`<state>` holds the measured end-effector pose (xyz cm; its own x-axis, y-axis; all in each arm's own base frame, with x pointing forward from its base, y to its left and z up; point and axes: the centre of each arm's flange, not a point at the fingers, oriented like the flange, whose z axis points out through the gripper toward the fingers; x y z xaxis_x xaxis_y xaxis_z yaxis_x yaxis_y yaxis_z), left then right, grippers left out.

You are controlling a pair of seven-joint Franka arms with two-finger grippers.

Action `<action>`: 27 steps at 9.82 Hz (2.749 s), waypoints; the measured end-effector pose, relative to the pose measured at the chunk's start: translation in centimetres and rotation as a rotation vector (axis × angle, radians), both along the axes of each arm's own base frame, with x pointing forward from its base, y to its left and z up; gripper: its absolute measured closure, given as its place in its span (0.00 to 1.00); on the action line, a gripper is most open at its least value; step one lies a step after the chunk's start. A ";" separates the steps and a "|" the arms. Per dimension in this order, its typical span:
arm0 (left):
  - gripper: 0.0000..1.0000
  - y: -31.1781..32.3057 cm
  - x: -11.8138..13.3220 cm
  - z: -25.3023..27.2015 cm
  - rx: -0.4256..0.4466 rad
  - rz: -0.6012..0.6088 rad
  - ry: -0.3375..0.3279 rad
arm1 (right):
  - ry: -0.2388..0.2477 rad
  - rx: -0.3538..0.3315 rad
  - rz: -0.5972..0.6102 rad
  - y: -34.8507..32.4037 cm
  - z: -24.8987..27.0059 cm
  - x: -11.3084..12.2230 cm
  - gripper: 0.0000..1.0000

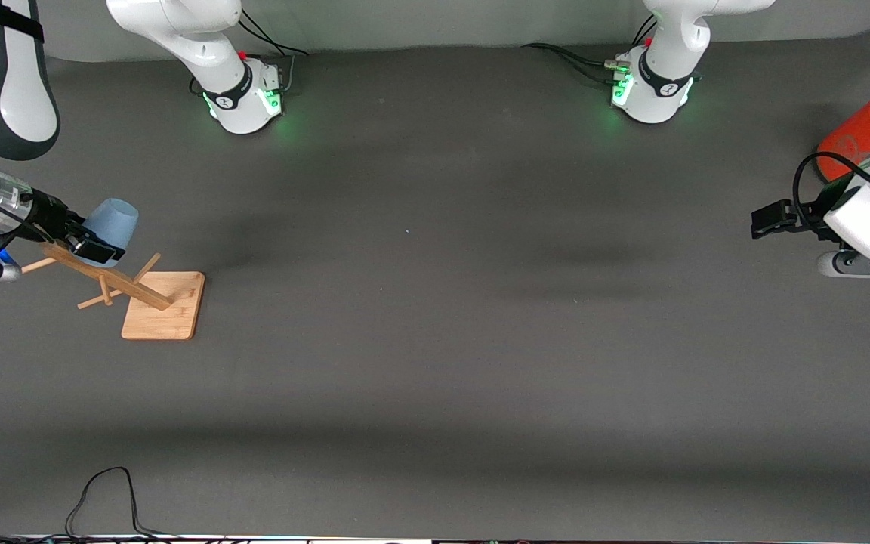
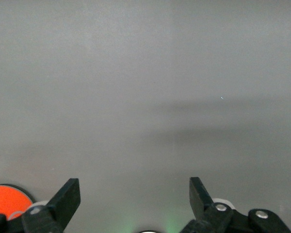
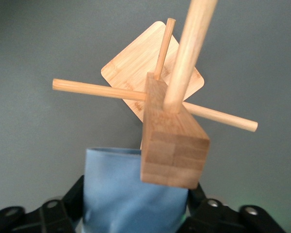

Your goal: Rotate and upright cup with both arms

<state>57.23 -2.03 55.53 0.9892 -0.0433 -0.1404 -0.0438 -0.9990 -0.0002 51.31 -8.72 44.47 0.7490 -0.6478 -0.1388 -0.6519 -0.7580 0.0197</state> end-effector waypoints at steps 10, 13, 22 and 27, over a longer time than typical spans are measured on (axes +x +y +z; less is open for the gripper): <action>0.00 0.8 1.6 0.0 -0.009 0.009 -0.081 | 0.034 0.019 -0.059 3.5 6.7 -3.8 0.17; 0.00 0.7 1.7 0.8 -0.010 0.007 -0.098 | 0.044 -0.003 -0.137 10.3 9.1 -5.2 0.17; 0.00 0.9 2.1 1.0 -0.011 0.008 -0.126 | 0.016 -0.197 -0.518 47.7 3.3 -8.0 0.17; 0.00 0.9 2.2 1.2 -0.011 0.009 -0.133 | -0.038 -0.319 -0.692 61.5 -12.1 -9.3 0.17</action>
